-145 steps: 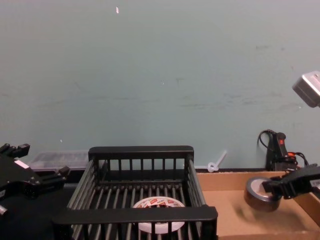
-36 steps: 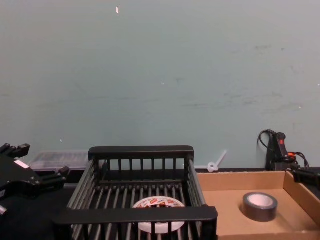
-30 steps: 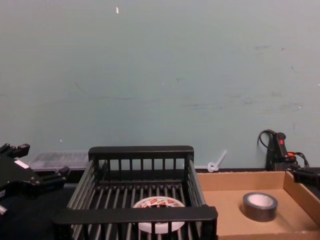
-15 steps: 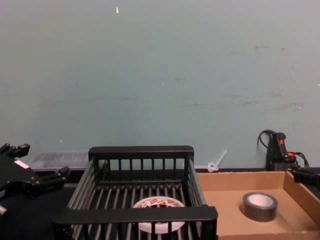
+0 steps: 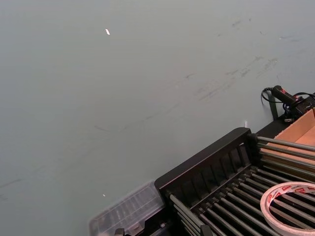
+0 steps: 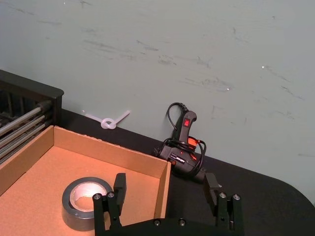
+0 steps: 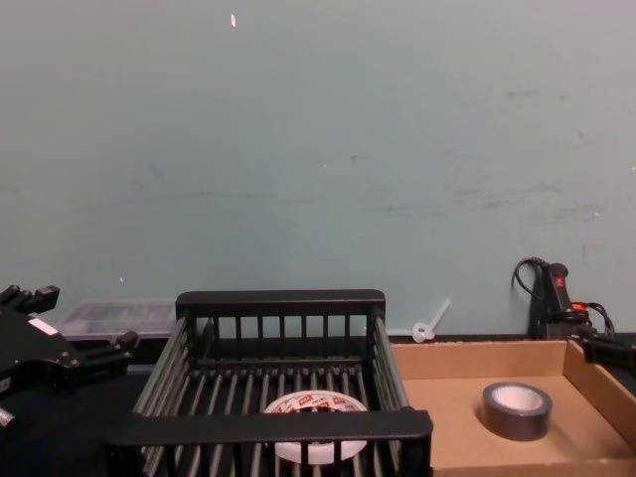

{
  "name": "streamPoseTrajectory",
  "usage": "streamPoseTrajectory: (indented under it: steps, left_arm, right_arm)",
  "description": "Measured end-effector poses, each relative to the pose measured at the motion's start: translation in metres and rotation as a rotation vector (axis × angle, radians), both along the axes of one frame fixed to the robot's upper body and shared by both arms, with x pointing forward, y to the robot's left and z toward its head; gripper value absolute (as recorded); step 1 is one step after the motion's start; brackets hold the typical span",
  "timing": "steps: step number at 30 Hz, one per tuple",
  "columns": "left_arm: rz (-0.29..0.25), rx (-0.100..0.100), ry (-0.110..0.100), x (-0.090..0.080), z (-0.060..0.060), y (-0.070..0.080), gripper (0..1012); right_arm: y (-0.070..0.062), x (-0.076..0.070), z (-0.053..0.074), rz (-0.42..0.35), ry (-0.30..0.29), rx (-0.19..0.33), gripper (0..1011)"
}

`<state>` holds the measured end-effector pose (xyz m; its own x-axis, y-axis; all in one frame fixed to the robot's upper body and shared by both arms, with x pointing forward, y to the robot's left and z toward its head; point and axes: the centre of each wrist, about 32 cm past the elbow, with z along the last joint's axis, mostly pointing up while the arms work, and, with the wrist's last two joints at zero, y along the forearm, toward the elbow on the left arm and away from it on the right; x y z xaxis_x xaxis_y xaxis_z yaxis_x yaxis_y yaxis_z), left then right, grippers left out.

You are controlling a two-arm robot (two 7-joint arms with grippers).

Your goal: Pick up the white tape and place it into the black box , Pick up the silver tape and place it into the brown box.

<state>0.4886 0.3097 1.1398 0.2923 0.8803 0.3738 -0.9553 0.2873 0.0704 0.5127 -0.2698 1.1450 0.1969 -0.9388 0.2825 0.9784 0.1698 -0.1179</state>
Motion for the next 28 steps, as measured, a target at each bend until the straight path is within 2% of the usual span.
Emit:
streamPoseTrajectory:
  steps: [28]
  left_arm:
    - [0.0,0.0,0.0,0.0,0.0,0.0,1001]
  right_arm:
    - [0.0,0.0,0.0,0.0,0.0,0.0,1002]
